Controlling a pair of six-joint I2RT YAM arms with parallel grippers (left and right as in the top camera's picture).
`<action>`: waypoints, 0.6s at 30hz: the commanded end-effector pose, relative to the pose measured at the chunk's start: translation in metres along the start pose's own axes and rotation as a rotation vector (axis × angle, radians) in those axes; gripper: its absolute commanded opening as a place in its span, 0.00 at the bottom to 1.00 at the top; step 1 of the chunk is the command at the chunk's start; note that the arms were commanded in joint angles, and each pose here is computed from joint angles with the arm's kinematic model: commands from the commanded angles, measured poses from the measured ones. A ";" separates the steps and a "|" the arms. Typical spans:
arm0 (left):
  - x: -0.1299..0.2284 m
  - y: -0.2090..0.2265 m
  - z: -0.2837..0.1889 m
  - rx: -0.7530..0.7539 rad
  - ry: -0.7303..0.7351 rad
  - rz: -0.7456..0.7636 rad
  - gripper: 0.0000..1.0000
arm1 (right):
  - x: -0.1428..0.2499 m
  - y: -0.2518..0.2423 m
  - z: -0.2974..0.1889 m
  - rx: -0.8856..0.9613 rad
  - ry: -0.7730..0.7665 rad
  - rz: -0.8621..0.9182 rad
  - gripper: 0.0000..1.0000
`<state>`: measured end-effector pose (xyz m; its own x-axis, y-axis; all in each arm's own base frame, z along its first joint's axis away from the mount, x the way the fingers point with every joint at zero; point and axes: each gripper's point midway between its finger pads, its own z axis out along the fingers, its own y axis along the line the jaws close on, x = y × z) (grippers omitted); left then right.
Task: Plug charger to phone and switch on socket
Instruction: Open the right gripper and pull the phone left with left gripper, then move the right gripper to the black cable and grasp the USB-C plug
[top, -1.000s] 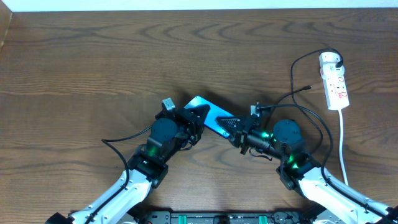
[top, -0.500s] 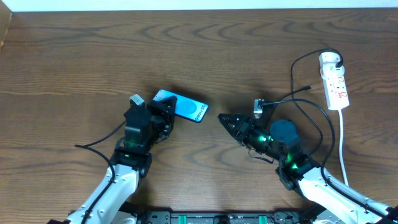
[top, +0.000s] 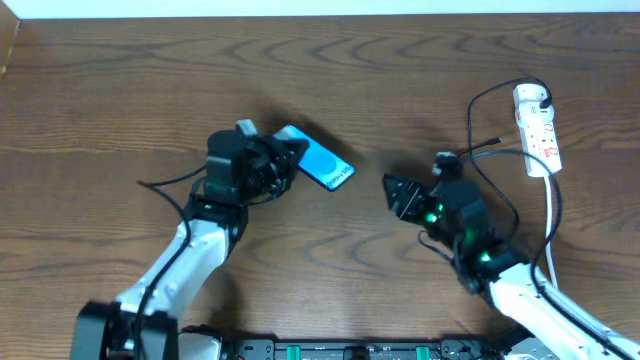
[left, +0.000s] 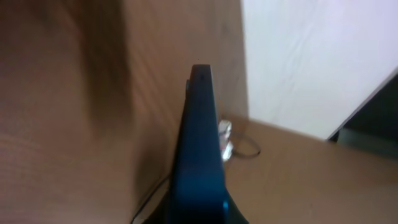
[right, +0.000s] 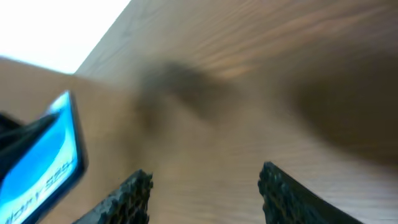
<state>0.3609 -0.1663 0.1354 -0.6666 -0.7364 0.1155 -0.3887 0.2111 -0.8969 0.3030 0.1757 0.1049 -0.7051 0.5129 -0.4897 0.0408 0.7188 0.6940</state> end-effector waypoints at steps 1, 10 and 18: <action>0.025 -0.002 0.005 0.013 0.178 0.013 0.07 | -0.046 -0.001 -0.012 0.108 -0.082 -0.022 0.55; 0.048 0.005 0.006 0.017 0.335 0.034 0.08 | -0.108 -0.057 -0.064 0.522 -0.125 0.036 0.51; 0.050 0.005 0.005 0.020 0.349 0.037 0.07 | -0.123 -0.126 -0.057 0.713 -0.081 0.147 0.50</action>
<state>0.3271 -0.2006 0.1182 -0.8262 -0.5065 0.2466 -0.4039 0.2274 -0.8861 0.3360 0.0143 0.1200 -0.6085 0.6332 -0.4782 0.5540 0.7705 0.3153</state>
